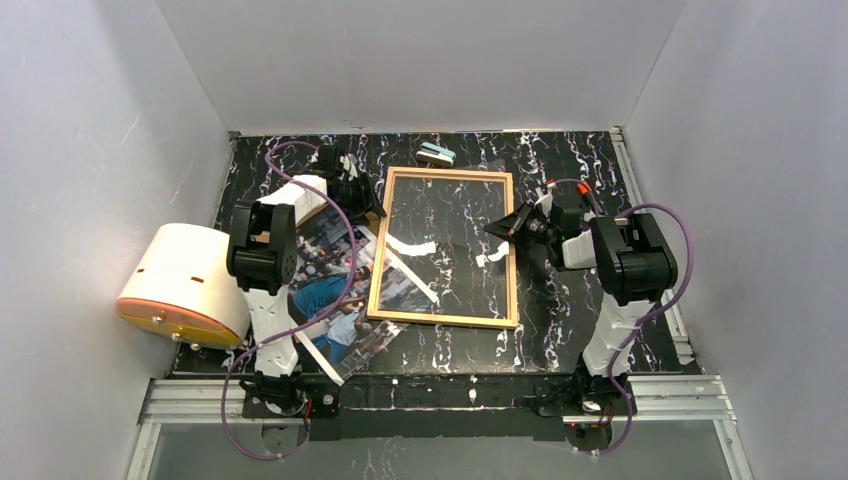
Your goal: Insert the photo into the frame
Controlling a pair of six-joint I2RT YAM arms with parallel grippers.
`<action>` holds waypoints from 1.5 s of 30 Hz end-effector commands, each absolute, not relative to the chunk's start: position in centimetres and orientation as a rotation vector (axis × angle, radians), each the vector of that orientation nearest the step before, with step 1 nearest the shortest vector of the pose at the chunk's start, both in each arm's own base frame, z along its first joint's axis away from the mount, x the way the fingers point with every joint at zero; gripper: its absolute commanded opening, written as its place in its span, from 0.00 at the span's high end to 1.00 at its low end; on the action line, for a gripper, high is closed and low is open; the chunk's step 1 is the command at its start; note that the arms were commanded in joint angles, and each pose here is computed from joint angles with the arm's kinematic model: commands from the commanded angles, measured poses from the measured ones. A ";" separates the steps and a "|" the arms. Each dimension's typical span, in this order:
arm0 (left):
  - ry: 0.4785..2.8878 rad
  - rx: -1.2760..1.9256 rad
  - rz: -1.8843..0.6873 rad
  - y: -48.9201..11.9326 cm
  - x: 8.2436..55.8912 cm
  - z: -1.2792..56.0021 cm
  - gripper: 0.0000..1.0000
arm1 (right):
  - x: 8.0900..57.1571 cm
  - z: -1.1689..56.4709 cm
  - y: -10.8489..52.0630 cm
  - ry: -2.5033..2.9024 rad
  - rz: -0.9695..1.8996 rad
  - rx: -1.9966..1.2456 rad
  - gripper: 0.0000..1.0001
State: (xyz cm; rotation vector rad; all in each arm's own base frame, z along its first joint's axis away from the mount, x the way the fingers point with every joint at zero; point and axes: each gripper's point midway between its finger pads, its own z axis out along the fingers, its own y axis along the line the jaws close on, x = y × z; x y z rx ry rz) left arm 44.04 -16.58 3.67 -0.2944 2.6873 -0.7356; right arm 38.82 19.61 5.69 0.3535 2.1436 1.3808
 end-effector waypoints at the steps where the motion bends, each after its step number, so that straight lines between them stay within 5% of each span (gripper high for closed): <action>1: 2.692 -0.277 -0.765 -16.8 43.9 3.9 0.48 | 38.9 6.5 19.3 2.108 1.371 0.308 0.99; 16: 2.703 -0.284 -0.772 -16.9 43.7 3.5 0.53 | 38.0 6.6 20.2 2.108 1.511 0.348 0.98; 20: 2.707 -0.284 -0.774 -16.9 43.5 3.4 0.59 | 37.4 6.9 20.7 2.104 1.590 0.334 0.71; 23: 2.710 -0.283 -0.776 -16.9 43.4 3.3 0.64 | 36.8 7.2 21.0 2.094 1.639 0.318 0.62; 37: 2.707 -0.285 -0.783 -17.0 43.5 3.4 0.68 | 35.9 5.5 20.9 2.165 1.632 0.379 0.86; 45: 2.705 -0.288 -0.783 -17.1 43.5 3.5 0.67 | 35.6 4.5 20.9 2.214 1.604 0.393 0.91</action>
